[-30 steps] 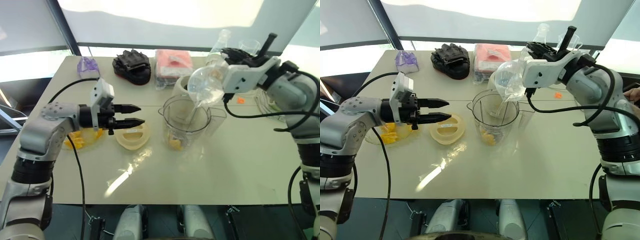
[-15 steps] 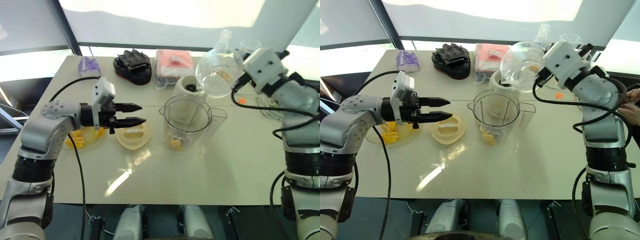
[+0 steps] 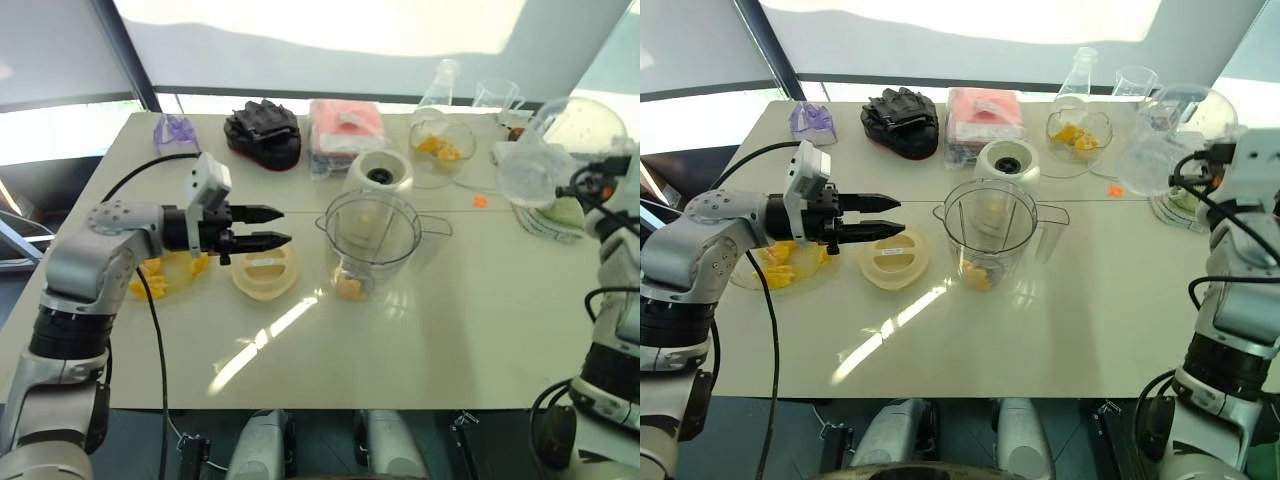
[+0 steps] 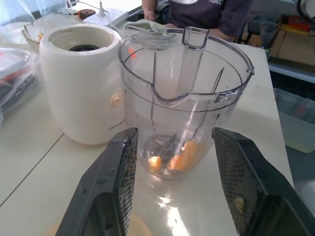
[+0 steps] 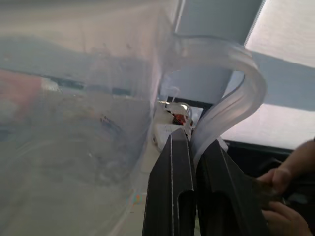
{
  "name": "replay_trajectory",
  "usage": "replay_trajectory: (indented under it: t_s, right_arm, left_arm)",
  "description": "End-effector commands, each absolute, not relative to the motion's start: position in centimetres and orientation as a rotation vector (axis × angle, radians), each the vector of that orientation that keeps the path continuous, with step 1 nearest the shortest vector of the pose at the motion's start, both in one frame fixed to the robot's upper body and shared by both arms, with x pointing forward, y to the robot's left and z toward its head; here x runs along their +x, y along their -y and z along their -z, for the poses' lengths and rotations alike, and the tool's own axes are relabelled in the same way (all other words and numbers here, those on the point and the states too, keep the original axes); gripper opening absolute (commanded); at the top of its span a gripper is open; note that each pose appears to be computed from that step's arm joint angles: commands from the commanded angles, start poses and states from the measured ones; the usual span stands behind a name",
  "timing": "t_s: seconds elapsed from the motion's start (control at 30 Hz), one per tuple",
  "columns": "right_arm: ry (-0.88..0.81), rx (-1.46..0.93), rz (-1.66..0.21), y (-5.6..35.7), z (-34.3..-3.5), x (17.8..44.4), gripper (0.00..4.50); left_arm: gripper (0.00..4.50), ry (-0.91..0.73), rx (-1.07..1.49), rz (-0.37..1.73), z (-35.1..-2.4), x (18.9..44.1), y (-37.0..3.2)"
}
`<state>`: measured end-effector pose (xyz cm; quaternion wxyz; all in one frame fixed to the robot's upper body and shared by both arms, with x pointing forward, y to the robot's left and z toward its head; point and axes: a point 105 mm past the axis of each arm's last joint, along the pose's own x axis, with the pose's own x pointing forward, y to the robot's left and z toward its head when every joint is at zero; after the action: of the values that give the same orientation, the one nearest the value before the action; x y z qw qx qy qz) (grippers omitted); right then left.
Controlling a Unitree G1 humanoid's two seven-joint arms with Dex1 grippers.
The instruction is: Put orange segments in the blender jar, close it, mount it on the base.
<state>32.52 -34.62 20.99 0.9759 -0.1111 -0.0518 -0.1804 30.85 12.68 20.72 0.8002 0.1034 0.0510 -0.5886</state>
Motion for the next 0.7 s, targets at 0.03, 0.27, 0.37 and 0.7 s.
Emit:
replay_trajectory:
  t_s: [0.03, 0.27, 0.37, 0.7]
  right_arm:
    - [0.102, -0.241, 0.465, 35.7, -18.8, 31.6, 0.01]
    - [-0.005, -0.174, 0.547, 36.2, -12.5, 31.5, 0.01]
    - [-0.034, -0.16, 0.572, 36.2, -10.6, 31.8, 0.01]
    - [-0.101, -0.171, 0.603, 35.7, -6.7, 32.6, 0.01]
  left_arm:
    - [2.46, -0.118, 0.274, 1.274, -20.3, 29.9, -12.6]
    - [2.46, -0.139, 0.245, 1.256, -19.3, 28.9, -12.2]
    - [2.46, -0.159, 0.242, 1.248, -18.4, 28.5, -12.0]
    - [2.46, -0.17, 0.198, 1.206, -17.6, 28.3, -11.7]
